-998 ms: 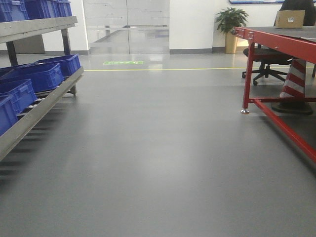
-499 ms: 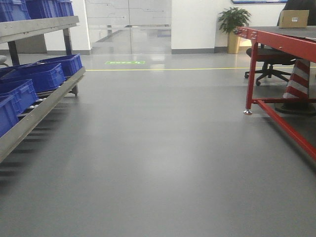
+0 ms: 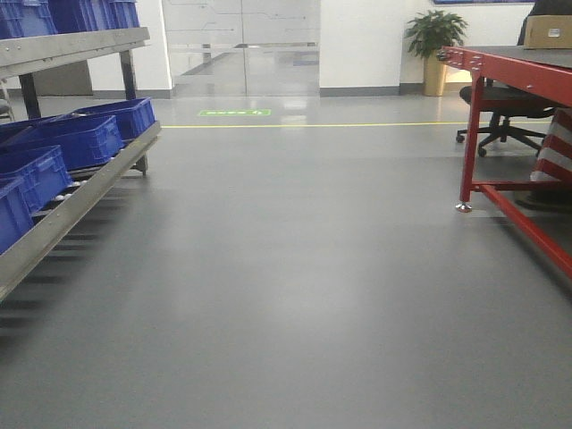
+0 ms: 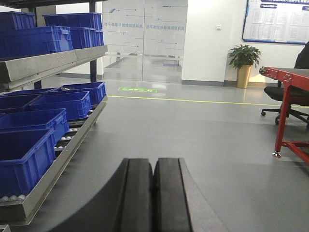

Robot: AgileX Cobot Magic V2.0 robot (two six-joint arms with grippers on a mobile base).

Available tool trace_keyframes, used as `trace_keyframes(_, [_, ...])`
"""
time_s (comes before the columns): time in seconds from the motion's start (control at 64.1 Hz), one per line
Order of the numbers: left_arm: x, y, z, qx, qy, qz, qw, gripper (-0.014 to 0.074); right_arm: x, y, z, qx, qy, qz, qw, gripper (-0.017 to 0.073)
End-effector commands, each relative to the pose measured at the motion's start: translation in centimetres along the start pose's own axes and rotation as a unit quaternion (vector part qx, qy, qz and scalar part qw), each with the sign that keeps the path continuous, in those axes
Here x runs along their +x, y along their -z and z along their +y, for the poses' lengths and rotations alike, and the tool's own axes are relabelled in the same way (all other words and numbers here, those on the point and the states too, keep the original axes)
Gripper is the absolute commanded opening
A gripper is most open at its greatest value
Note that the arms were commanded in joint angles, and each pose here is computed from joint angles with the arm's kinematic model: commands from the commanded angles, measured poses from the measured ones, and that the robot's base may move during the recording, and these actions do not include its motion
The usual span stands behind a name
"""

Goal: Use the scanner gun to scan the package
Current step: 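Drive the base forward along the aisle past the blue crates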

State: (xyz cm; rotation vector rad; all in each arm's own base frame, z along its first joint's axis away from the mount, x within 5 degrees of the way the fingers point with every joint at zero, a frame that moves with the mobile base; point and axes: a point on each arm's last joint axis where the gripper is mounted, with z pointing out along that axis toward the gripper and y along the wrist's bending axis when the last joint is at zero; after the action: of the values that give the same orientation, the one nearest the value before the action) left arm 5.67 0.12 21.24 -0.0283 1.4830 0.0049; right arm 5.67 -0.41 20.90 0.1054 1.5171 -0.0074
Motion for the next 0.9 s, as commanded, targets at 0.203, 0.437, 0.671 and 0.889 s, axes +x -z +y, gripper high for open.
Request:
trace_keyframes(0.203, [-0.29, 0.06, -0.04, 0.003, 0.0, -0.011, 1.0, -0.0111, -0.35, 0.05, -0.02, 0.002, 0.004, -0.015, 1.0, -0.0164])
trace_keyframes(0.437, [-0.29, 0.06, -0.04, 0.003, 0.0, -0.011, 1.0, -0.0111, -0.35, 0.05, -0.02, 0.002, 0.004, -0.015, 1.0, -0.0164])
trace_keyframes(0.671, [-0.29, 0.06, -0.04, 0.003, 0.0, -0.011, 1.0, -0.0111, -0.35, 0.05, -0.02, 0.002, 0.004, -0.015, 1.0, -0.0164])
trace_keyframes(0.889, [-0.29, 0.06, -0.04, 0.003, 0.0, -0.011, 1.0, -0.0111, -0.35, 0.05, -0.02, 0.002, 0.004, -0.015, 1.0, -0.0164])
